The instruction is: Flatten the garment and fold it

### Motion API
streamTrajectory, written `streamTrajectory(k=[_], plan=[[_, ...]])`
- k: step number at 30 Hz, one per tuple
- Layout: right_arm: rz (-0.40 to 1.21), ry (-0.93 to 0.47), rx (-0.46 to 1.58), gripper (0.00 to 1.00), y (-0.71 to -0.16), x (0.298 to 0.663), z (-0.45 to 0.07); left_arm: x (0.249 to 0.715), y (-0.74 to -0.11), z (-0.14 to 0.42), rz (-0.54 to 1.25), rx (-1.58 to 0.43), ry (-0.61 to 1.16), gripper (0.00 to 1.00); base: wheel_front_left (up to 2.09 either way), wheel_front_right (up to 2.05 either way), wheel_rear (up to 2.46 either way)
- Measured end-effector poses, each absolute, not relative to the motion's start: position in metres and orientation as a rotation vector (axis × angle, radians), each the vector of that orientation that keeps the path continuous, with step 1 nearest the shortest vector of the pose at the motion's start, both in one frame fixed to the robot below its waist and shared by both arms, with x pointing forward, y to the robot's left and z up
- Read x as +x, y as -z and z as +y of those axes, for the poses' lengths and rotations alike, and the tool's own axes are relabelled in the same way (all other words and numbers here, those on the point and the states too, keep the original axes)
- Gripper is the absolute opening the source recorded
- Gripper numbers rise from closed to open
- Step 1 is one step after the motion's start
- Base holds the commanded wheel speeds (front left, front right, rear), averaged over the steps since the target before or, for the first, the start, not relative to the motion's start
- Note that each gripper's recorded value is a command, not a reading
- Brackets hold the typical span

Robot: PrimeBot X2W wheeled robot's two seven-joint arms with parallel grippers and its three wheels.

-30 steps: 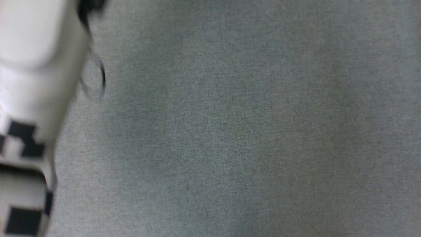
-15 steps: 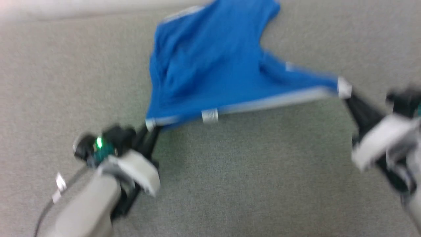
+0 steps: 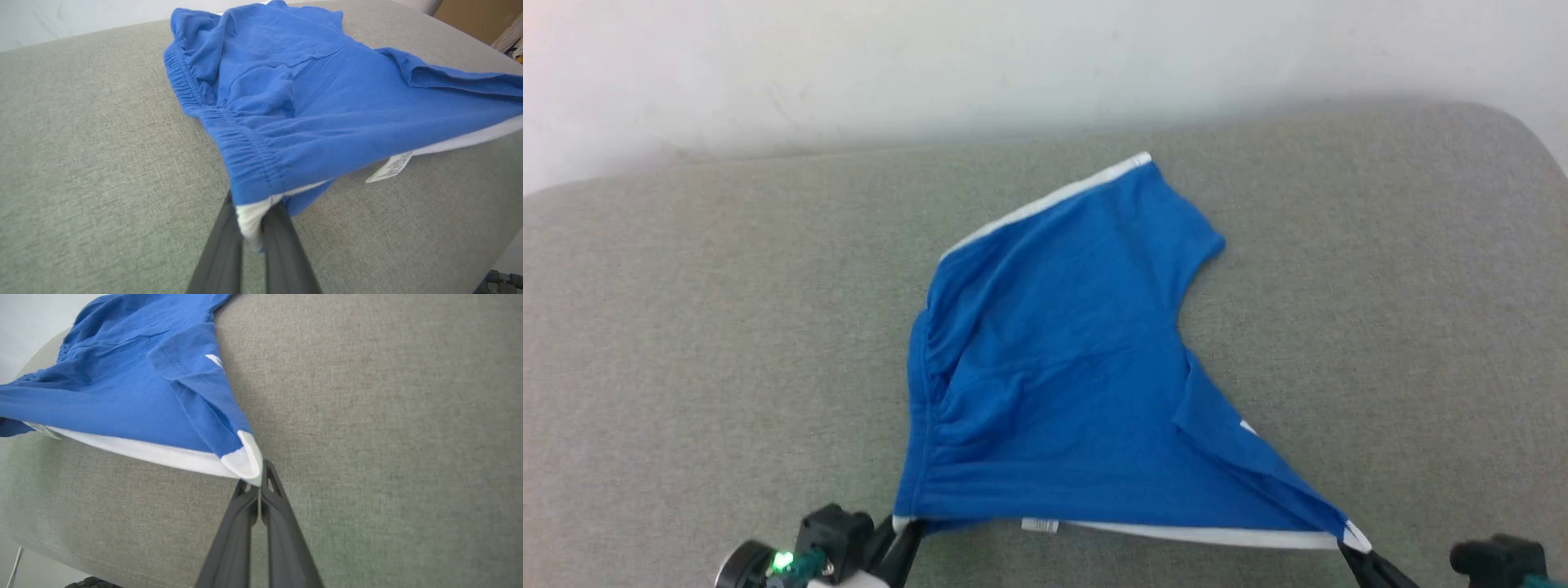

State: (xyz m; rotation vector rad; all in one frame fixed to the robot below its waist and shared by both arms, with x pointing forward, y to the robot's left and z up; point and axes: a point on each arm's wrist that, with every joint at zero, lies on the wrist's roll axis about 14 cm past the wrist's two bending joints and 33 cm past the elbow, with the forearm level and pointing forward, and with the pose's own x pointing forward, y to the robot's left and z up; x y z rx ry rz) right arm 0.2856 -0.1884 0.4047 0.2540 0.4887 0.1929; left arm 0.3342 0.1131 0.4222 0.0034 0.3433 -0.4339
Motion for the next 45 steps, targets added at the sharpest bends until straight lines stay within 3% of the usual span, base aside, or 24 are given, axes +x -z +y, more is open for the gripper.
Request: streamTrajectory(k=[4,8,13,20,27,34,41,44,45], plan=[[0.448,-0.174,0.287,0.0,-0.415,0.287,-0.183,0.327,-0.426,0.118,0.337,0.008,0.417,0.0,0.0,0.0,0.0],[0.342,-0.188,0.262,0.0,-0.445,0.314,-0.181,0.333,-0.445,0.116,0.27,0.002,0.411,0.0,0.0,0.0,0.0],[0.185,-0.215,0.195,0.0,-0.49,0.372,-0.184,0.369,-0.475,0.111,0.147,-0.017,0.395,0.0,0.0,0.0,0.0],[0.12,-0.3,0.076,0.0,-0.521,0.459,-0.168,0.421,-0.479,0.117,0.101,-0.027,0.339,0.0,0.0,0.0,0.0],[0.203,-0.375,-0.045,0.0,-0.504,0.544,-0.136,0.462,-0.464,0.128,0.1,-0.046,0.264,0.0,0.0,0.0,0.0],[0.37,-0.415,-0.234,0.0,-0.455,0.601,-0.117,0.485,-0.437,0.13,0.147,-0.053,0.235,0.0,0.0,0.0,0.0],[0.553,-0.453,-0.312,0.0,-0.384,0.612,-0.104,0.492,-0.41,0.137,0.205,-0.037,0.214,0.0,0.0,0.0,0.0],[0.561,-0.473,-0.311,0.0,-0.373,0.614,-0.096,0.493,-0.408,0.139,0.206,-0.027,0.211,0.0,0.0,0.0,0.0],[0.559,-0.478,-0.311,0.2,-0.372,0.616,-0.093,0.492,-0.408,0.139,0.207,-0.024,0.211,0.0,0.0,0.0,0.0]])
